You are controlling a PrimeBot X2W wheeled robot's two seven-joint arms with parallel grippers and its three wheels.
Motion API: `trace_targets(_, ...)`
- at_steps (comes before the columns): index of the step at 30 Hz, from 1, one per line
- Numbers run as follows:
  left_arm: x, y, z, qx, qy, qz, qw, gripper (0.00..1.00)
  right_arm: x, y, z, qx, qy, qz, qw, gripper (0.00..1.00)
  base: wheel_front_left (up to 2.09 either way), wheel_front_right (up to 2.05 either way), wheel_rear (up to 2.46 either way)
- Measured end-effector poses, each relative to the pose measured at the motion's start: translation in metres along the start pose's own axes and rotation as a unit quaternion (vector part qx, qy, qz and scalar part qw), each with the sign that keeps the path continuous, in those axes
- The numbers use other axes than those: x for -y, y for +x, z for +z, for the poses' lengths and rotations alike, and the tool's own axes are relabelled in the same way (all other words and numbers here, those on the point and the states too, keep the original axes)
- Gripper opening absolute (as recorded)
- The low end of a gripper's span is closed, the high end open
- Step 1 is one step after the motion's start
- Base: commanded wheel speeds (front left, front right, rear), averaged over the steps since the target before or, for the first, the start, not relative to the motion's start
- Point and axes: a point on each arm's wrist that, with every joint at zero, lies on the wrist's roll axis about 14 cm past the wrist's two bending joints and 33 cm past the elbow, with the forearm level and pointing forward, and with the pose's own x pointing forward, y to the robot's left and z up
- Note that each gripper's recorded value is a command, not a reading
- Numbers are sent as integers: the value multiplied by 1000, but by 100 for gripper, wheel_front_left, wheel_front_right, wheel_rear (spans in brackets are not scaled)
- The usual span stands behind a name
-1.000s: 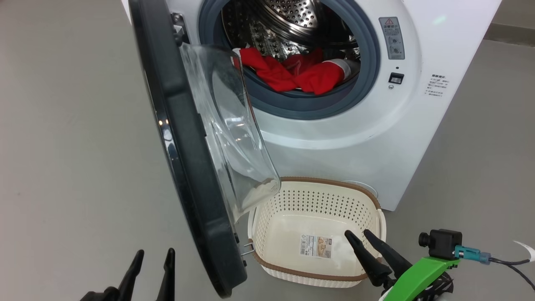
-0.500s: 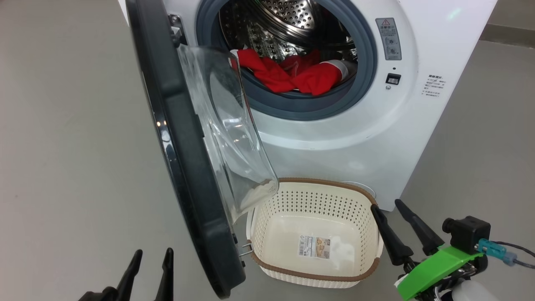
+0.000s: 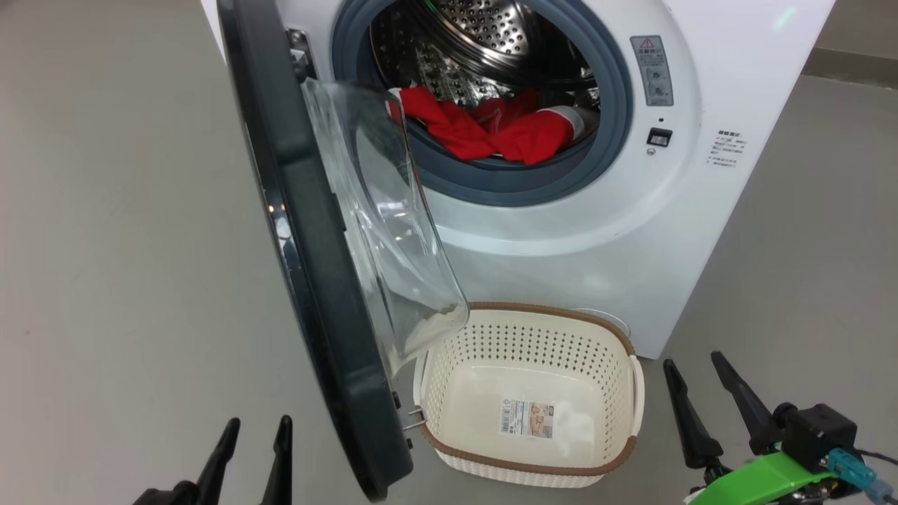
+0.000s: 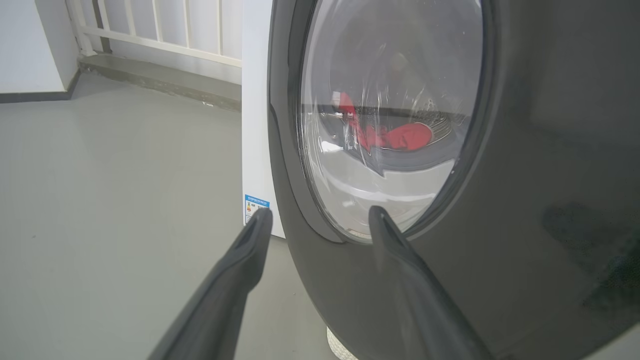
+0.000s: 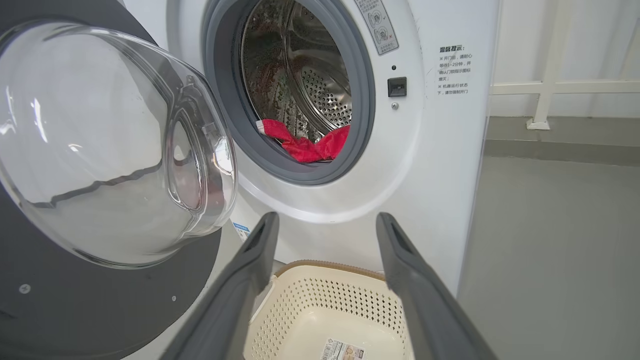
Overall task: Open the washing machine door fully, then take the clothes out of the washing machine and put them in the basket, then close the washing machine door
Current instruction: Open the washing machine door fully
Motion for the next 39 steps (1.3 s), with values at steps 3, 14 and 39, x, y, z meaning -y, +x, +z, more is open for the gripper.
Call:
trace_targets(3,0,0,0,1,0,-1,1000,100,2,-5,-7,-9,-4,-8,1000,100,0,0,0)
trace_targets(14,2,0,1,3,-2,-3,1000,98,6,-9,-9,-9,1,-21,1000,100,0,0,0)
trace_targets(39,93,-12,162,258,-13,-143,955,0,2,-11,-1,1,-14,-19,1000,100,0,0,0)
